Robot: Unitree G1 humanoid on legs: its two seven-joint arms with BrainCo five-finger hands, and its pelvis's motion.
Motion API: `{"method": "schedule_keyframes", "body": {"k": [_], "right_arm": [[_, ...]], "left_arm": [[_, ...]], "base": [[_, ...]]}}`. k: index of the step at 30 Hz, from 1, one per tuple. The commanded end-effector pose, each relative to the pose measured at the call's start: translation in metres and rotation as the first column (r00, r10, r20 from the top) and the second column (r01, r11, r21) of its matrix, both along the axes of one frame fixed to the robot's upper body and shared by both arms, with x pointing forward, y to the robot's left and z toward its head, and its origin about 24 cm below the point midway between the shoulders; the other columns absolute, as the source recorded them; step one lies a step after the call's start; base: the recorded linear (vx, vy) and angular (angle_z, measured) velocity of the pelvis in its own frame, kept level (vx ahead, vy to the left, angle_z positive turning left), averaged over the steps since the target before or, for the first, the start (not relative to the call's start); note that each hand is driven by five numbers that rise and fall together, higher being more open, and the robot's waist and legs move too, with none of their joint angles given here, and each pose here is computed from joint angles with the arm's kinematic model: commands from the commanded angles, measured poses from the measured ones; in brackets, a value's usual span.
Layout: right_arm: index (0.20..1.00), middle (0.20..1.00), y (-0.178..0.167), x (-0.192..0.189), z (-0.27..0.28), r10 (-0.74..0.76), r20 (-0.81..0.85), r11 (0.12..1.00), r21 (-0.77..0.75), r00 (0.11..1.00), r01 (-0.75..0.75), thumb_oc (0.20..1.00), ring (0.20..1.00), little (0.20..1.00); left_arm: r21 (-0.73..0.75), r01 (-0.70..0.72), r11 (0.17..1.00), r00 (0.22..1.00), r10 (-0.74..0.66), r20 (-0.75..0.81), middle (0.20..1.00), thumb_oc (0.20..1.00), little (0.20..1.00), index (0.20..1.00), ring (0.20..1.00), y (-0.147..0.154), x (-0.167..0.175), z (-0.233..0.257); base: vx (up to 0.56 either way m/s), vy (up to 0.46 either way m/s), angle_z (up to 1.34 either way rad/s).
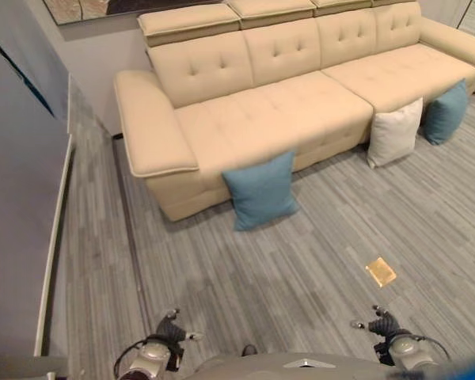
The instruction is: Pick up all the scattered cushions and arrange them neatly on the sofa.
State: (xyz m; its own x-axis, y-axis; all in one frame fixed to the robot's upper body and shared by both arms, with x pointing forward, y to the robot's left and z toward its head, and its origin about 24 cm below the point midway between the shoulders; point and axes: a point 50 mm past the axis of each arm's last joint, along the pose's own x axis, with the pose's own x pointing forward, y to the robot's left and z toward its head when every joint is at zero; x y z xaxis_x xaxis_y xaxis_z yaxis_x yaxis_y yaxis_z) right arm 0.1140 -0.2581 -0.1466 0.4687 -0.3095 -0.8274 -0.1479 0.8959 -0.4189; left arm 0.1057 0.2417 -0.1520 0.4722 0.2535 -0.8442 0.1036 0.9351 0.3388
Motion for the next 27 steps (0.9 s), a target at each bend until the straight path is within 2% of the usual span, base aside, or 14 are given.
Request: {"method": "schedule_keyframes", "body": {"k": [1, 20, 27], "right_arm": [[1.000, 1.000, -0.003, 0.004, 0.002, -0.011, 0.019, 1.000, -0.003, 1.000, 0.011, 1.000, 1.000, 1.000], [1.000, 1.000, -0.001, 0.003, 0.000, -0.030, 0.006, 1.000, 0.011, 1.000, 0.030, 1.000, 1.000, 1.000], [1.000, 1.000, 0.000, 0.009, 0.002, -0.014, 0.009, 1.000, 0.011, 1.000, 0.014, 1.000, 1.000, 1.000]], "left_arm": [[-0.007, 0.004, 1.000, 1.000, -0.004, 0.001, 1.000, 1.000, 1.000, 1.000, 1.000, -0.002, 0.007, 0.000], [0.023, -0.019, 1.000, 0.995, 0.022, -0.094, 1.000, 1.000, 1.000, 1.000, 1.000, 0.004, -0.015, -0.006], [0.029, -0.004, 1.000, 0.996, 0.007, -0.094, 1.000, 1.000, 1.000, 1.000, 1.000, 0.006, -0.013, -0.005]], "base": [[0.00, 0.000, 0.00], [0.00, 0.000, 0.00], [0.00, 0.045, -0.05]]}}
